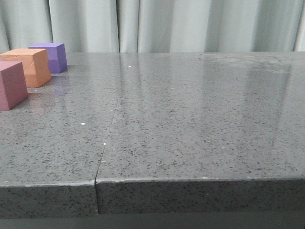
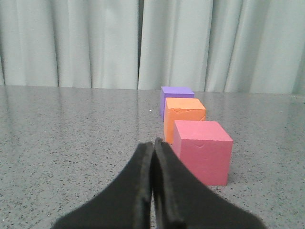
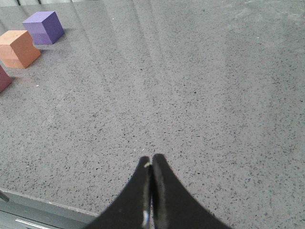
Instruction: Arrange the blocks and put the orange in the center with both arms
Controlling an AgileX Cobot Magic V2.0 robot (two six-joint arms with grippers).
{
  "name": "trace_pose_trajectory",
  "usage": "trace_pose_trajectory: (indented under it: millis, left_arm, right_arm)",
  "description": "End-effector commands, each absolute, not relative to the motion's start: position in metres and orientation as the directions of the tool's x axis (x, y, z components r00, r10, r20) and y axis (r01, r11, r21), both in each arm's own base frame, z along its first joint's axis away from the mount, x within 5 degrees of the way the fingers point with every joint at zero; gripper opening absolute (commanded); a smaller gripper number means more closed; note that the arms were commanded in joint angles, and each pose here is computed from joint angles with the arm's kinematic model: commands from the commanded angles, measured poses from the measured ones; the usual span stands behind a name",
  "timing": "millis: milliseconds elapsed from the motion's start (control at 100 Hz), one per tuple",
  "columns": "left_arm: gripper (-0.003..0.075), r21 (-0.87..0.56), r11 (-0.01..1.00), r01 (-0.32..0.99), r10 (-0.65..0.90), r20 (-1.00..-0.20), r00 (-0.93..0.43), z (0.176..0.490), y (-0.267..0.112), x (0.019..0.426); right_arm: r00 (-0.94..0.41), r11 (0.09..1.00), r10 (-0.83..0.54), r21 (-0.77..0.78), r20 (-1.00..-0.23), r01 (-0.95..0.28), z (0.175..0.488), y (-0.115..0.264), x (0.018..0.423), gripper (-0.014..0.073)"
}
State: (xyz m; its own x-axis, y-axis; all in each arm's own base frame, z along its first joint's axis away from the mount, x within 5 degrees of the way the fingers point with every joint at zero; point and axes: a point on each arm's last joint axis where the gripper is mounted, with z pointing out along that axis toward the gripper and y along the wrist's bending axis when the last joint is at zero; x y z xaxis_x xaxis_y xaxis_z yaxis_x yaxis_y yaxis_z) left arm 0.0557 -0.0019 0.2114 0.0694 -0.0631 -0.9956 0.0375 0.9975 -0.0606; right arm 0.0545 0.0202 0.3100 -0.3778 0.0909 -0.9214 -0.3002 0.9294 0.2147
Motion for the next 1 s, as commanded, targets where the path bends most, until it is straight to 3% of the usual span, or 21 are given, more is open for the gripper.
trace_pose_trajectory:
  millis: [0, 500, 740, 990]
  left_arm:
    - [-0.002, -0.068, 0.997, 0.044, -0.073, -0.988, 0.138, 0.207, -0.002, 0.055]
    - [-0.002, -0.068, 0.997, 0.044, -0.073, -0.988, 0.138, 0.207, -0.002, 0.055]
    - [-0.002, -0.068, 0.997, 0.044, -0.073, -0.988, 0.138, 0.207, -0.002, 0.055]
    - [-0.002, -0.068, 0.997, 0.044, -0.073, -0.988, 0.138, 0.207, -0.002, 0.055]
  right_arm:
    - [-0.299, 0.924, 0.103, 0.202, -0.949, -0.325, 0.323, 0.021, 0.056, -0.0068]
    - [-0.289, 0.93, 0.086, 0.181, -0.953, -0.32, 0.323, 0.02, 0.057, -0.0068]
    - [-0.247, 0.957, 0.097, 0.158, -0.964, -0.241, 0.325, 0.014, 0.059, -0.0068]
    - [-0.032, 0.97, 0.172, 0.175, -0.985, -0.166, 0.318, 0.01, 0.066, -0.0068]
